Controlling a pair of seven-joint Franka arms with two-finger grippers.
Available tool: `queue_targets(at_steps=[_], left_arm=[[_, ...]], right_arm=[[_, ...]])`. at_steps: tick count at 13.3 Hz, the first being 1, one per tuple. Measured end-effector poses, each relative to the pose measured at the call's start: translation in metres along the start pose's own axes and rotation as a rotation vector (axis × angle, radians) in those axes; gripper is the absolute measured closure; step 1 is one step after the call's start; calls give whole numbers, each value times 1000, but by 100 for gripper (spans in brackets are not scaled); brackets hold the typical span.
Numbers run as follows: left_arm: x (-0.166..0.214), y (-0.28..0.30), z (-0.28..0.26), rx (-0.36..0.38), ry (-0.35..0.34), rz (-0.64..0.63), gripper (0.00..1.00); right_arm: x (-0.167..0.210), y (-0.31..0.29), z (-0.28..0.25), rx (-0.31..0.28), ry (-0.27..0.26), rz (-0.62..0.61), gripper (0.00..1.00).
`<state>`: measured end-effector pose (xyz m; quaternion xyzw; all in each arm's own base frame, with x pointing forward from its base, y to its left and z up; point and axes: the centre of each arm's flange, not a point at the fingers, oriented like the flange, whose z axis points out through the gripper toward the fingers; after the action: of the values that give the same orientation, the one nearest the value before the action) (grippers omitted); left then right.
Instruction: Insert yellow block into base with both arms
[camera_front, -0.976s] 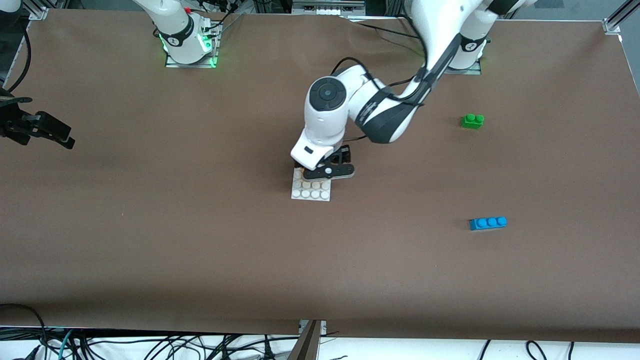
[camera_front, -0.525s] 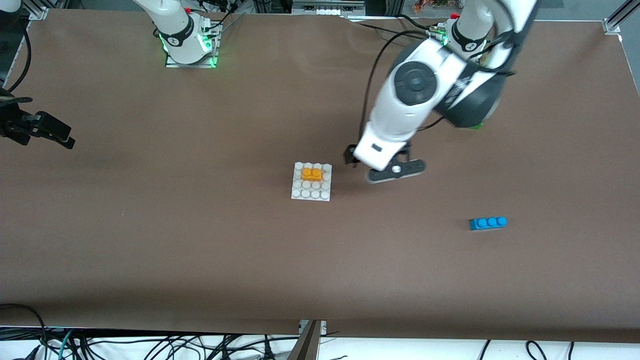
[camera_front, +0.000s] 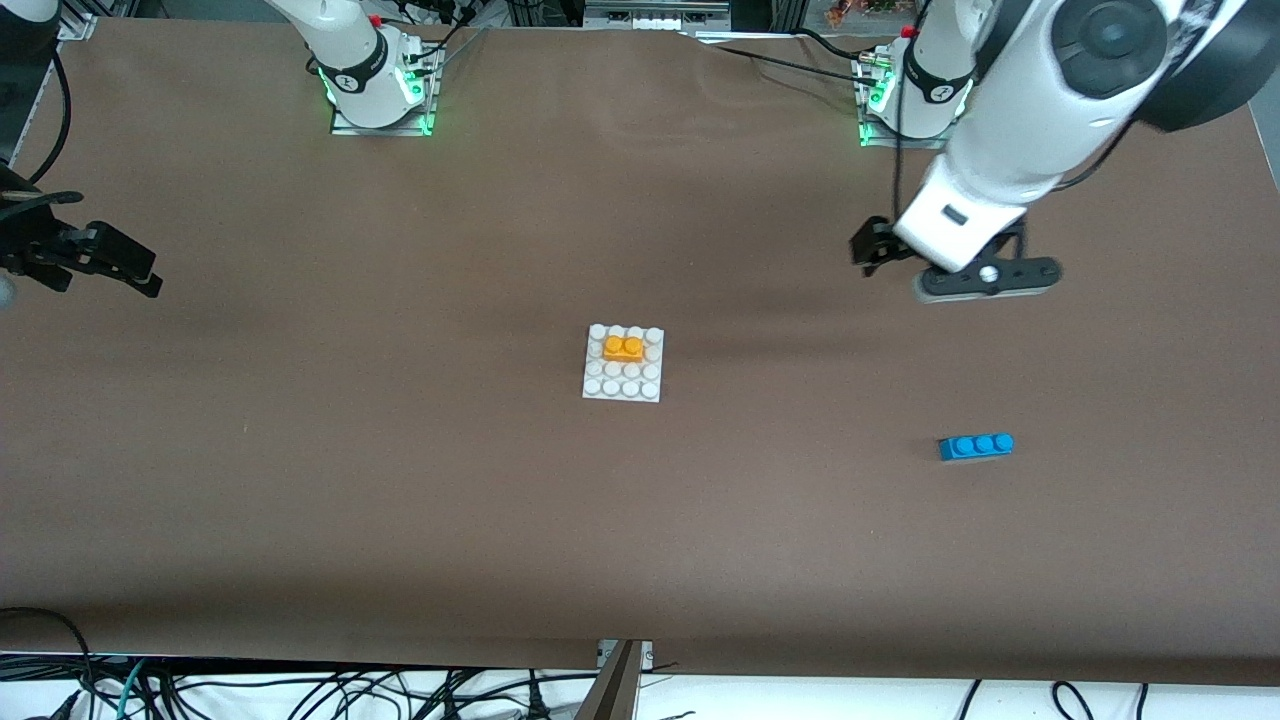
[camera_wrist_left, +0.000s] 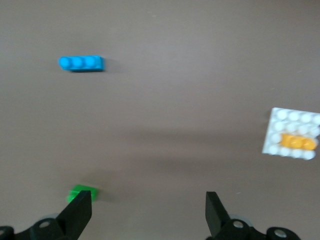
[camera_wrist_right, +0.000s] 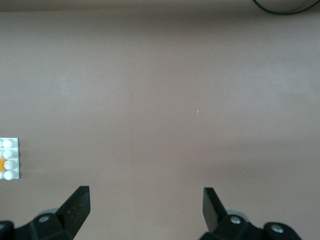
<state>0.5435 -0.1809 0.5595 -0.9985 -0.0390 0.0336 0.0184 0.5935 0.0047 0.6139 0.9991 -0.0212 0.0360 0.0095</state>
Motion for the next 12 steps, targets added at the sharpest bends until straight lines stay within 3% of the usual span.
queue_targets(at_steps=[6, 12], left_arm=[[-9, -144, -16, -16, -7, 36, 0], [-9, -177, -10, -52, -49, -16, 0]], right_arm=[[0, 0, 0, -3, 0, 0, 0], [0, 0, 0, -3, 0, 0, 0]])
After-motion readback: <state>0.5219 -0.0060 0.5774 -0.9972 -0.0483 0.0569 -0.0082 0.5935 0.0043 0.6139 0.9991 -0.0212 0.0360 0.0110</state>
